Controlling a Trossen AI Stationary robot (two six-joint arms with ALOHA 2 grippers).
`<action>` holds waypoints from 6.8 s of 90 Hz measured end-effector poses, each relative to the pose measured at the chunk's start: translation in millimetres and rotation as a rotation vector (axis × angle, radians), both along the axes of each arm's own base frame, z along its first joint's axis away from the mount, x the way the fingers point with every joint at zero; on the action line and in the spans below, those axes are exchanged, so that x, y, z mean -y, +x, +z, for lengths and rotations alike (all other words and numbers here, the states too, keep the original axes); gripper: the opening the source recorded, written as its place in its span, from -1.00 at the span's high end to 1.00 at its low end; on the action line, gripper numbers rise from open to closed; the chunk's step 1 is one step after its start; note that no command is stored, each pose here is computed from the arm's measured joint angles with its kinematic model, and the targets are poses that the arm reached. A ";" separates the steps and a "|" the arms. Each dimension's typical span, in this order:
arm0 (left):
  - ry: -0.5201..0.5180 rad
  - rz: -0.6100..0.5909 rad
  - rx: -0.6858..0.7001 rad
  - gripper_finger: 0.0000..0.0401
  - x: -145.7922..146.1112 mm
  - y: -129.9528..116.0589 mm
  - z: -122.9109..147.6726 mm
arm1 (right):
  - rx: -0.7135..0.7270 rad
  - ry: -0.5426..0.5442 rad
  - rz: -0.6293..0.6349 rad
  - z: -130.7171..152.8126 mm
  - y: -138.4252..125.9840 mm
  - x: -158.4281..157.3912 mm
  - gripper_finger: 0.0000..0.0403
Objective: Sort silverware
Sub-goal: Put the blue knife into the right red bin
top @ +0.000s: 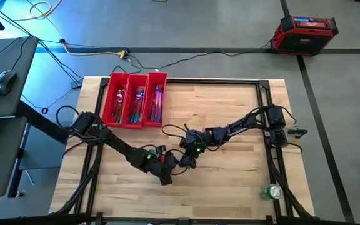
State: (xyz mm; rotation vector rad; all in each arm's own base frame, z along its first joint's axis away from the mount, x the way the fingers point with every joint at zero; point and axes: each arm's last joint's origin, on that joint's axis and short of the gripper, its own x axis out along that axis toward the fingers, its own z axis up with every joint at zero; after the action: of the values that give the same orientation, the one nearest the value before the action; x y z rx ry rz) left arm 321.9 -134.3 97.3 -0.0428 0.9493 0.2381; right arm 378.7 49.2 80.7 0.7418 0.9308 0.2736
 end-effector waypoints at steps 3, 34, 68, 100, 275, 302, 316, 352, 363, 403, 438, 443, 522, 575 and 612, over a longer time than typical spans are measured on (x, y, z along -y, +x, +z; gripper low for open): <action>0.003 -0.002 0.002 0.62 0.0 0.2 -0.1 | -0.001 0.003 -0.002 0.0 0.3 0.0 0.11; 0.015 0.003 0.027 0.62 -0.7 2.6 0.2 | -0.041 -0.111 -0.037 4.7 10.1 -3.4 0.12; 0.013 -0.016 0.020 0.62 1.5 1.6 0.0 | -0.033 -0.102 -0.031 21.2 12.4 9.5 0.12; 0.010 -0.020 0.019 0.62 1.9 1.7 0.1 | 0.047 -0.093 -0.026 29.1 16.9 9.2 0.11; -0.009 -0.024 0.043 0.88 1.4 8.0 -8.3 | -0.125 -0.167 -0.128 24.2 -1.1 44.2 0.11; -0.008 -0.020 0.044 0.88 0.8 8.3 -8.3 | -0.151 -0.100 -0.094 16.9 -0.9 39.8 0.11; -0.006 -0.018 0.045 0.88 0.7 8.3 -8.2 | -0.164 -0.073 -0.082 10.4 -0.2 38.9 0.11; 0.002 -0.013 0.050 0.88 0.4 8.4 -8.1 | -0.149 -0.073 -0.082 10.4 1.4 29.5 0.11; 0.003 -0.012 0.050 0.88 0.3 8.4 -8.1 | -0.145 -0.072 -0.080 10.4 1.7 27.3 0.11; 0.005 -0.009 0.056 0.88 0.2 8.6 -8.0 | -0.111 -0.054 -0.059 11.8 3.8 13.9 0.11; 0.004 -0.008 0.061 0.88 -0.1 9.0 -8.1 | -0.080 -0.035 -0.054 13.2 6.3 5.4 0.11; 0.003 -0.008 0.062 0.88 -0.1 9.0 -8.1 | -0.078 -0.029 -0.051 10.3 7.3 4.6 0.11; -0.014 -0.038 0.055 0.88 0.6 9.7 -7.9 | -0.057 -0.088 -0.074 28.5 19.0 16.3 0.11; -0.020 -0.045 0.069 0.88 1.4 10.8 -7.3 | -0.133 0.025 -0.006 3.9 19.9 11.3 0.11; -0.001 -0.046 0.073 0.88 1.3 11.0 -7.4 | -0.133 0.027 0.004 3.3 19.3 11.0 0.11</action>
State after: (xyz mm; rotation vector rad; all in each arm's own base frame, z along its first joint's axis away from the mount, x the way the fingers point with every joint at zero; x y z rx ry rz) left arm 333.0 -135.6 89.9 -0.0307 0.8764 0.1928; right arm 398.1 38.1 84.0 0.7900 1.0568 0.2431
